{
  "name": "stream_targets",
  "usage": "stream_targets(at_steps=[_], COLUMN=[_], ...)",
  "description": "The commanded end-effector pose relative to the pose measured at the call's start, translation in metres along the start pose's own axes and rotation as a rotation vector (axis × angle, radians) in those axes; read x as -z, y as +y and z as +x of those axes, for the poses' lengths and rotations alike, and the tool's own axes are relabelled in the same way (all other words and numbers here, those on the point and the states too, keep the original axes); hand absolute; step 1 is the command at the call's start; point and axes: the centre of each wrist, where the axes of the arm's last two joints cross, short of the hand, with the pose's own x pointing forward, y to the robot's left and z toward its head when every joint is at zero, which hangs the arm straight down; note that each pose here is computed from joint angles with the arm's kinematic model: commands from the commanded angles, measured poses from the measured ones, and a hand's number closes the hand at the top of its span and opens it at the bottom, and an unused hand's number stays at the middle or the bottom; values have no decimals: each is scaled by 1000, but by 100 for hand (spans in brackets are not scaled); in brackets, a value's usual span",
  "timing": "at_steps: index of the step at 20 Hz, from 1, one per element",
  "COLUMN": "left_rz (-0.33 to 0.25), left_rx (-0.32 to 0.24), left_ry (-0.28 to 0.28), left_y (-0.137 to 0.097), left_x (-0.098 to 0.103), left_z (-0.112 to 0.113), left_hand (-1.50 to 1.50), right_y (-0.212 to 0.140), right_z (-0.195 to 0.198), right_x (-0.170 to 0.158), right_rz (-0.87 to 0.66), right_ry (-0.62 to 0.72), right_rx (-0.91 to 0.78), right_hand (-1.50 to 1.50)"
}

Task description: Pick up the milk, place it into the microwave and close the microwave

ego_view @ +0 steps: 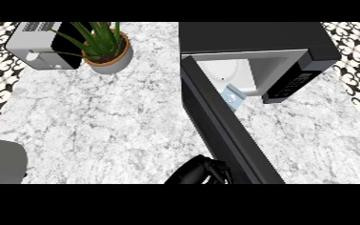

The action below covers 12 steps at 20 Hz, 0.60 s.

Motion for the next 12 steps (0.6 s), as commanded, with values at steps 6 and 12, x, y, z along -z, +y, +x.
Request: stream_targets(at_steps=[6,12], left_rz=[8,122], left_rx=[37,80], left_ry=[19,3], left_y=[-29,-15], left_x=[22,41], left_z=[21,32], left_hand=[150,150], right_y=[20,32], right_z=[30,52], right_x=[46,65], right_rz=[222,315], right_ry=[-101,-120], right_rx=[118,111], right_hand=[-150,-150])
